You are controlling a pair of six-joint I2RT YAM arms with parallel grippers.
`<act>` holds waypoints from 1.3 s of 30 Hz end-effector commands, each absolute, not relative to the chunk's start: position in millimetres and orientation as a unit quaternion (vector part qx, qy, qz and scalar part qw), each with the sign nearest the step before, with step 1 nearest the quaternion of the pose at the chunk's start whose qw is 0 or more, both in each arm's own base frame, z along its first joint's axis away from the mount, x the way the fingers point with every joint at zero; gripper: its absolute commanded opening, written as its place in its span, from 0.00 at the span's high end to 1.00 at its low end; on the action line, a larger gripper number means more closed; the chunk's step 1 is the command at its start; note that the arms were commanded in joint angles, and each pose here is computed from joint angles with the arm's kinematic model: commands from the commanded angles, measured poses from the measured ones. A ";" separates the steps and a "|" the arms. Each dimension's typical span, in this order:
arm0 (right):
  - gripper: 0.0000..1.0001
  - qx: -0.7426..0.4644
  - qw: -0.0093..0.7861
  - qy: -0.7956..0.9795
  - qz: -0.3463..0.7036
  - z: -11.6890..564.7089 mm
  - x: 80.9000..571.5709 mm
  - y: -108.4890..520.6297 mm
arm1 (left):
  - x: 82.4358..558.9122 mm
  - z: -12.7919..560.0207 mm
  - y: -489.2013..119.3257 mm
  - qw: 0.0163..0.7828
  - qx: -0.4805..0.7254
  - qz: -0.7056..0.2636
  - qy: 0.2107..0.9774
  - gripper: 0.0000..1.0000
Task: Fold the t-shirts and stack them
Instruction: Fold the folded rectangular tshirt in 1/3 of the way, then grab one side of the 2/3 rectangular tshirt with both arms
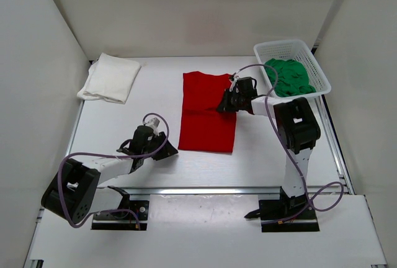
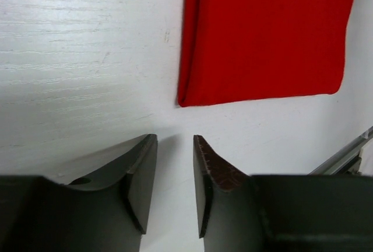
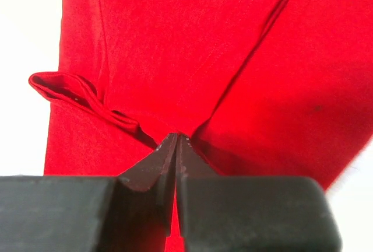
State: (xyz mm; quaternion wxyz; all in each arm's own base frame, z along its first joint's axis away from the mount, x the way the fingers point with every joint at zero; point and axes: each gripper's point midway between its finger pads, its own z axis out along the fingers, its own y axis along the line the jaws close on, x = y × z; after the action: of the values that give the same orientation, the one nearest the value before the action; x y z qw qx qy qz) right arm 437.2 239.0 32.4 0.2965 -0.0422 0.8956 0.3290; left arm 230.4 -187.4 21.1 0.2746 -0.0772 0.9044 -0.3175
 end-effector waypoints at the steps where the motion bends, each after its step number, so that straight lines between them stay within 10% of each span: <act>1: 0.96 -0.063 0.361 0.872 0.323 95.4 459.3 237.1 | 238.1 26.6 -188.5 0.289 -0.069 -0.306 0.904 0.56; 4: 0.64 -0.066 0.392 0.860 0.321 129.8 457.0 228.5 | 240.8 24.6 -188.4 0.293 -0.071 -0.299 0.906 0.53; 9: 0.47 -0.052 0.428 0.842 0.325 164.2 414.6 211.0 | 242.8 15.4 -189.2 0.284 -0.073 -0.289 0.911 0.50; 11: 0.50 -0.034 0.401 0.857 0.323 135.7 377.5 201.8 | 243.1 12.9 -190.0 0.283 -0.077 -0.290 0.911 0.49; 16: 0.99 -0.023 0.370 0.871 0.322 94.0 304.1 198.5 | 247.7 12.2 -197.8 0.280 -0.081 -0.302 0.908 0.49; 20: 0.67 0.000 0.341 0.882 0.326 59.1 263.3 187.3 | 248.4 7.8 -199.8 0.277 -0.081 -0.295 0.911 0.55; 26: 0.50 0.015 0.308 0.889 0.338 30.7 240.9 184.4 | 248.6 0.8 -198.8 0.270 -0.087 -0.292 0.913 0.68; 36: 1.00 0.032 0.302 0.882 0.359 29.4 242.9 191.0 | 254.0 9.5 -200.0 0.283 -0.091 -0.300 0.906 0.91; 39: 1.00 0.025 0.308 0.880 0.361 34.6 238.8 191.8 | 250.1 14.6 -201.1 0.286 -0.091 -0.303 0.905 0.98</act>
State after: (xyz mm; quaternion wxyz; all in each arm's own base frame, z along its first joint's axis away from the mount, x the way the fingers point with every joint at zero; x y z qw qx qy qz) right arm 235.7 188.4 22.4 0.2835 0.0328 0.8924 0.3494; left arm 256.8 -207.1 16.4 0.2882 -0.0889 0.8983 -0.3194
